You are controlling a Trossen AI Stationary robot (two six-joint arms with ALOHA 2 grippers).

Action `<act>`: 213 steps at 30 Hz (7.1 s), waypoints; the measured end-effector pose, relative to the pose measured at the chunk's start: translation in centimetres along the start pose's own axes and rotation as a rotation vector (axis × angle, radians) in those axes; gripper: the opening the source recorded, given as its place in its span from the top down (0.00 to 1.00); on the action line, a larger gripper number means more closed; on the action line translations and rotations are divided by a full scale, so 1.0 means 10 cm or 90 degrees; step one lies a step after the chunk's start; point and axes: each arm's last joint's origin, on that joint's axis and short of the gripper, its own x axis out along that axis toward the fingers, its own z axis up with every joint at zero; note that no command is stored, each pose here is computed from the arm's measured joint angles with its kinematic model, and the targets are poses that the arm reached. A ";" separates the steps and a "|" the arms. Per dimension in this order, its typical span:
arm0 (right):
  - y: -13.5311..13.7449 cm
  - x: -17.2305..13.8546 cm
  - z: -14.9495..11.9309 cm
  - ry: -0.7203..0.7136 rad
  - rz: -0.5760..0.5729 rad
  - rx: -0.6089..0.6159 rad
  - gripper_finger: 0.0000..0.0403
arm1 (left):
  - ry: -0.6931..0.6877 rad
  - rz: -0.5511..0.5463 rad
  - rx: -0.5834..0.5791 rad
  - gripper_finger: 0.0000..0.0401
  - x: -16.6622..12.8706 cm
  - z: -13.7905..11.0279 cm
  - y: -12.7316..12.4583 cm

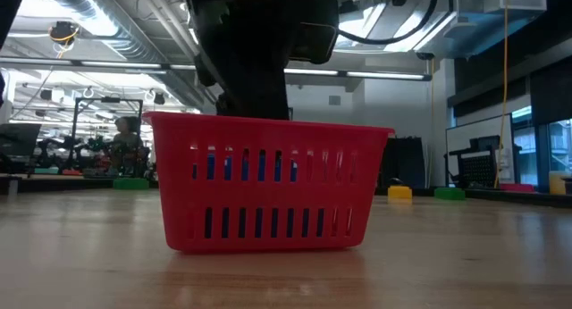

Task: Sort & place blocks by color
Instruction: Put the top right green game piece into the blue bin

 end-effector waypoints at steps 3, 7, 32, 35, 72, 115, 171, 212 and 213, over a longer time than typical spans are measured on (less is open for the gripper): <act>0.00 0.00 0.00 0.000 0.000 -0.007 1.00 | 0.016 -0.053 -0.002 0.31 -0.05 0.03 0.00; 0.00 0.00 0.00 0.001 0.000 -0.008 1.00 | 0.011 -0.116 0.005 0.31 -0.31 0.09 0.00; 0.00 0.00 -0.01 0.005 -0.001 0.028 1.00 | -0.587 0.146 0.136 0.33 -3.18 -0.57 0.52; -0.01 0.00 -0.01 0.003 -0.009 0.028 1.00 | -0.669 0.088 0.130 0.38 -3.06 -0.72 0.69; -0.01 0.00 -0.01 0.001 -0.018 0.026 0.98 | -0.768 -0.059 0.074 0.99 -2.49 -1.08 1.00; -1.49 -0.37 -0.20 0.388 -0.898 0.328 0.26 | -0.762 -0.114 0.022 1.00 -2.50 -1.08 0.99; -2.69 -0.83 -1.46 0.497 -0.998 0.552 0.28 | -0.762 -0.119 0.008 1.00 -2.52 -1.06 1.08; -2.02 -0.89 -0.37 0.244 -0.836 0.360 0.65 | -0.764 -0.112 0.013 1.00 -2.52 -1.06 1.09; -1.92 -0.87 -0.29 0.219 -0.805 0.343 0.65 | -0.765 -0.107 0.017 1.00 -2.52 -1.06 1.09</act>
